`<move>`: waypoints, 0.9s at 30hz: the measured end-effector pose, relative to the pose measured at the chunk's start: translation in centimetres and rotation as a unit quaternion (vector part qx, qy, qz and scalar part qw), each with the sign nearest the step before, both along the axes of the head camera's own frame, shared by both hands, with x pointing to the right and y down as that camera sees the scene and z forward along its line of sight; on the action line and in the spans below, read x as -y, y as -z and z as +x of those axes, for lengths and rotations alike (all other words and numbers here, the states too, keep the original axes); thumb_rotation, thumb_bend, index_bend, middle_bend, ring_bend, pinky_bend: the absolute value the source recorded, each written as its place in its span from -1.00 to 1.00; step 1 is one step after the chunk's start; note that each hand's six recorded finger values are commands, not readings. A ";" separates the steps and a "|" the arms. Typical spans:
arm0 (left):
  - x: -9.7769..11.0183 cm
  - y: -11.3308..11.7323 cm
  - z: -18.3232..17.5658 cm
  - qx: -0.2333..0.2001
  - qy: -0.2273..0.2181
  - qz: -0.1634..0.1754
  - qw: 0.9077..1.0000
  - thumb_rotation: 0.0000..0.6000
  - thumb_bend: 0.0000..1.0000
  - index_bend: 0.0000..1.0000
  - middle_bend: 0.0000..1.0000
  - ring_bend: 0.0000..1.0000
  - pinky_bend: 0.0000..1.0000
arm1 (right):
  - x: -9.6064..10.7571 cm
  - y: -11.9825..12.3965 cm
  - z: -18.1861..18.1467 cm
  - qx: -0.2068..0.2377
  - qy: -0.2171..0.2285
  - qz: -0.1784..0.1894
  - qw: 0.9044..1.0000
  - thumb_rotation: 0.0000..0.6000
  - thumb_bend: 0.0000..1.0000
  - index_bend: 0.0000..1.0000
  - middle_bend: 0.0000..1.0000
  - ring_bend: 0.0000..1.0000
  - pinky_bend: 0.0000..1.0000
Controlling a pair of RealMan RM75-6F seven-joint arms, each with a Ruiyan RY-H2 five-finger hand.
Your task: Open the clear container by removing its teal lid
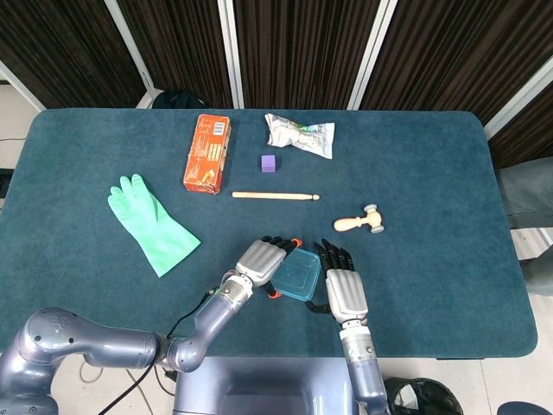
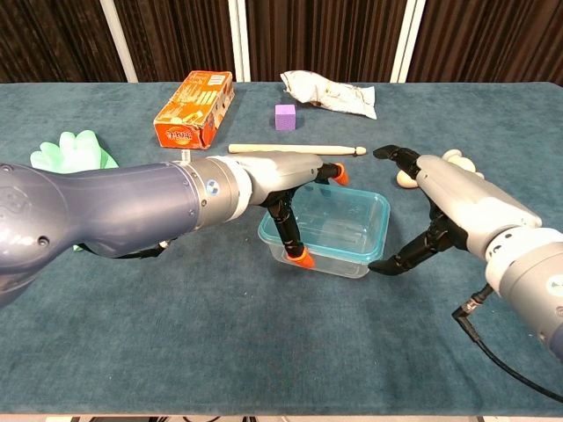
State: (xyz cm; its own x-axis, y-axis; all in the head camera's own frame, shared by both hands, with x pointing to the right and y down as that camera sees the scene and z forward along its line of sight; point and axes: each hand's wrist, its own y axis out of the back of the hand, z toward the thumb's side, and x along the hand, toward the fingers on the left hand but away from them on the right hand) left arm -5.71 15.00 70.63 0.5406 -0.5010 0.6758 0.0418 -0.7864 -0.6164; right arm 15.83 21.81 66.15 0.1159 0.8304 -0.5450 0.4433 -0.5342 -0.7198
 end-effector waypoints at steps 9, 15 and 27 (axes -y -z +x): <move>-0.3 -0.1 0.2 0.003 -0.010 0.002 1.000 1.00 -0.75 -0.77 -0.54 -0.64 -0.26 | 0.0 0.0 0.0 0.012 -0.021 -0.010 1.000 1.00 -0.62 -1.00 -1.00 -1.00 -1.00; -0.5 -0.1 0.4 0.004 -0.015 0.001 1.000 1.00 -0.74 -0.77 -0.54 -0.63 -0.23 | 0.4 0.2 -0.3 0.027 -0.038 -0.013 0.999 1.00 -0.62 -1.00 -1.00 -1.00 -1.00; -0.6 0.0 0.6 0.003 -0.023 -0.002 1.000 1.00 -0.73 -0.77 -0.55 -0.63 -0.23 | 0.8 0.2 -0.4 0.040 -0.062 -0.017 0.997 1.00 -0.62 -1.00 -1.00 -1.00 -1.00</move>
